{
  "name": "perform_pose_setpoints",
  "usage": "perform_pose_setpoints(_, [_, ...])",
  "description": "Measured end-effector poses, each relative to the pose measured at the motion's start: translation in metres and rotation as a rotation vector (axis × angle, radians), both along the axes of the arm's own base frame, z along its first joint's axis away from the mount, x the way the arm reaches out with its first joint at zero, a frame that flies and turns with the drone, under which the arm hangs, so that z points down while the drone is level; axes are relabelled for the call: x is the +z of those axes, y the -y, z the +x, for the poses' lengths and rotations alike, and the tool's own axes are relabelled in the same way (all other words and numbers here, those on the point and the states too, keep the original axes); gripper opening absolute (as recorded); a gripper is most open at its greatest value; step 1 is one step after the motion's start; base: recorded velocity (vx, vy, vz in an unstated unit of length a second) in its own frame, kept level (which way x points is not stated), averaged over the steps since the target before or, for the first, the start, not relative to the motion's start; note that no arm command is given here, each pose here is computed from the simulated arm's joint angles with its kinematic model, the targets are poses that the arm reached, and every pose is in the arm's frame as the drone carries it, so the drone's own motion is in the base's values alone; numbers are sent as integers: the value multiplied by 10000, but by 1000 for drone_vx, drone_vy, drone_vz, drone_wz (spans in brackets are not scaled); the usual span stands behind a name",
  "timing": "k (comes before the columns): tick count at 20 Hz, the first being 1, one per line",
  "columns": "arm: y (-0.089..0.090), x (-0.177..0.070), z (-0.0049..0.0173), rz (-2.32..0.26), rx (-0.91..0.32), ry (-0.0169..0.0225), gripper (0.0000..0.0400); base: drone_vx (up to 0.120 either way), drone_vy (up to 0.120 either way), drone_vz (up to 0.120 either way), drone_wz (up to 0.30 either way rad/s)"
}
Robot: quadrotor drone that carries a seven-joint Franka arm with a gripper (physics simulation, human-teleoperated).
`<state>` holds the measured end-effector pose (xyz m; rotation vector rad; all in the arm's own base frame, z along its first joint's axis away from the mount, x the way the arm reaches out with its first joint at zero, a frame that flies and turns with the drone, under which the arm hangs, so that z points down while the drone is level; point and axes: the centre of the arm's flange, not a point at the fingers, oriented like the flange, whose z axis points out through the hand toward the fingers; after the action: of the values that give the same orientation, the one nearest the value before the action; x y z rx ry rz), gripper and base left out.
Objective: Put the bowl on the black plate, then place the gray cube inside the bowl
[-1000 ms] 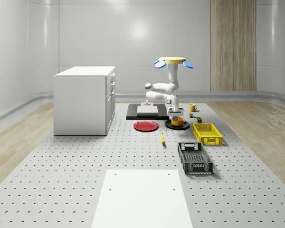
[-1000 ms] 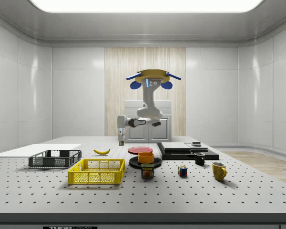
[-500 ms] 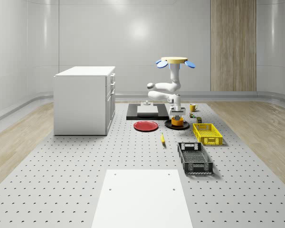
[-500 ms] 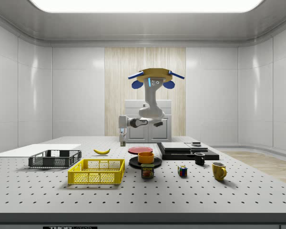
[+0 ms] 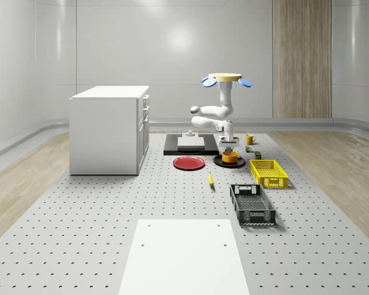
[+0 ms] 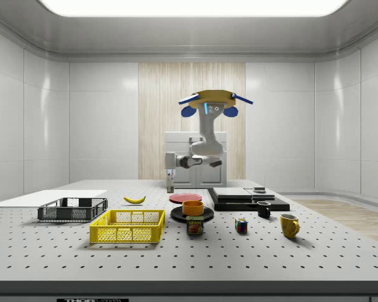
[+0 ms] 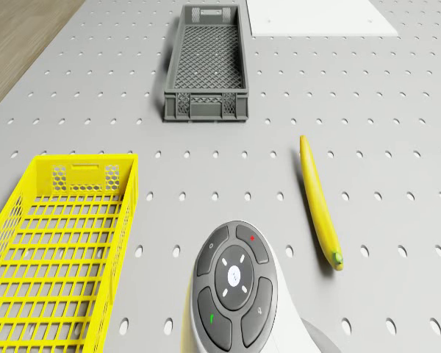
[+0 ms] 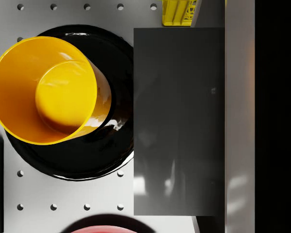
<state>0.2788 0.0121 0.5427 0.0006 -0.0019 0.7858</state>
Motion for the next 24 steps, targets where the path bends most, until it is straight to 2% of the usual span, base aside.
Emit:
perform_pose_setpoints(3, [0,0,0,0,0,0,250,-120,0,-107,0])
perform_pose_setpoints(9, [0,0,0,0,0,0,250,-120,93,0,0])
perform_pose_setpoints(11, [0,0,0,0,0,0,250,-120,0,-20,0])
perform_pose_setpoints(17, [0,0,0,0,0,0,250,-120,0,-113,0])
perform_pose_setpoints(19, [0,0,0,0,0,0,250,-120,0,0,0])
perform_pose_setpoints(24, [0,0,0,0,0,1,250,-120,88,0,0])
